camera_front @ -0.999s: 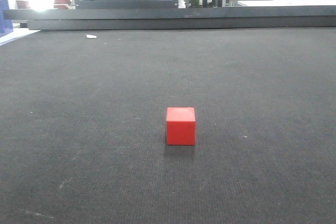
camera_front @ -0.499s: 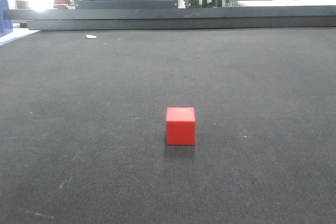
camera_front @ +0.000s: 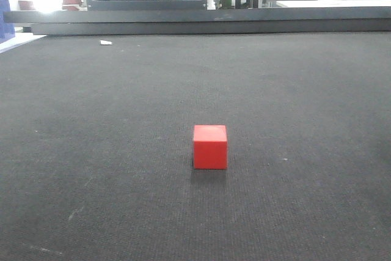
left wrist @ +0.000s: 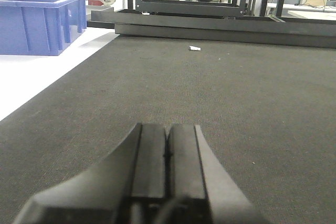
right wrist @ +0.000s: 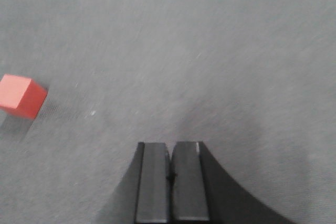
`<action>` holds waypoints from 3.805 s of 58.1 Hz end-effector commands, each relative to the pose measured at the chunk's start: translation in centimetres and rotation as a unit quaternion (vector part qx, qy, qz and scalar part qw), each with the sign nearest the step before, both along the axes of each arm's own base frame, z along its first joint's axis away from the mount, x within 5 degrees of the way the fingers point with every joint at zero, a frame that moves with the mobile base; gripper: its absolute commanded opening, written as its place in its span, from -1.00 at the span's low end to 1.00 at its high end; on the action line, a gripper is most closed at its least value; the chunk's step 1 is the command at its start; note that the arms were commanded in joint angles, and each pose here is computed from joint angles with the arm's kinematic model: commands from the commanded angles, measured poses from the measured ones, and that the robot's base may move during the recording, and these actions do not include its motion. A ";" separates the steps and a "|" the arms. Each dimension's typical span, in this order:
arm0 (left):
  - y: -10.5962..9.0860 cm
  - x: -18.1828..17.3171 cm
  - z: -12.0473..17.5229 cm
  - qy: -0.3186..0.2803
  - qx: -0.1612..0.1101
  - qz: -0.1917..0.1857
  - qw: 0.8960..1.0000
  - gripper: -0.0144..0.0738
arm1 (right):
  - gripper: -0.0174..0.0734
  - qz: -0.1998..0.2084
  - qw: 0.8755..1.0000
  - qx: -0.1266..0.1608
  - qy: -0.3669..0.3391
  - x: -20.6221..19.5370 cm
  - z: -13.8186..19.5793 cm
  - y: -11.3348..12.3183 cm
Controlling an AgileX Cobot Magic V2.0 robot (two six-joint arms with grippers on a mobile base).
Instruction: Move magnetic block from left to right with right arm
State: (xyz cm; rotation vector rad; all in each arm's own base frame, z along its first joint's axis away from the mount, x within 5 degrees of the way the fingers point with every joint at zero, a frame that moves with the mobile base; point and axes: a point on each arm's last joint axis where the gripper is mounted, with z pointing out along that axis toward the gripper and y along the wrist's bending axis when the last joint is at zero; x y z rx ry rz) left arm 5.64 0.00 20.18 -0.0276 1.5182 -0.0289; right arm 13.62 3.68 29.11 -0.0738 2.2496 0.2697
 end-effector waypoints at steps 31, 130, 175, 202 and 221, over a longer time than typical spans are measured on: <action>0.0 -0.1 0.5 -0.042 -0.004 -0.001 0.999 -0.94 | 0.71 -0.043 0.977 0.048 0.206 6.2 0.0 7.9; 0.0 -0.1 0.5 -0.042 -0.004 -0.001 0.999 -0.94 | 0.41 -0.053 0.933 -0.025 0.356 16.5 -4.1 22.4; 0.0 -0.1 0.5 -0.042 -0.004 -0.001 0.999 -0.94 | 0.17 -0.050 0.934 -0.027 0.352 16.5 -4.0 22.5; 0.0 -0.1 0.5 -0.042 -0.004 -0.001 0.999 -0.94 | -0.01 -0.032 0.946 -0.016 0.324 15.3 -0.3 21.3; 0.0 -0.1 0.5 -0.042 -0.004 -0.001 0.999 -0.94 | -0.01 0.067 0.968 -0.051 0.238 13.4 4.8 15.7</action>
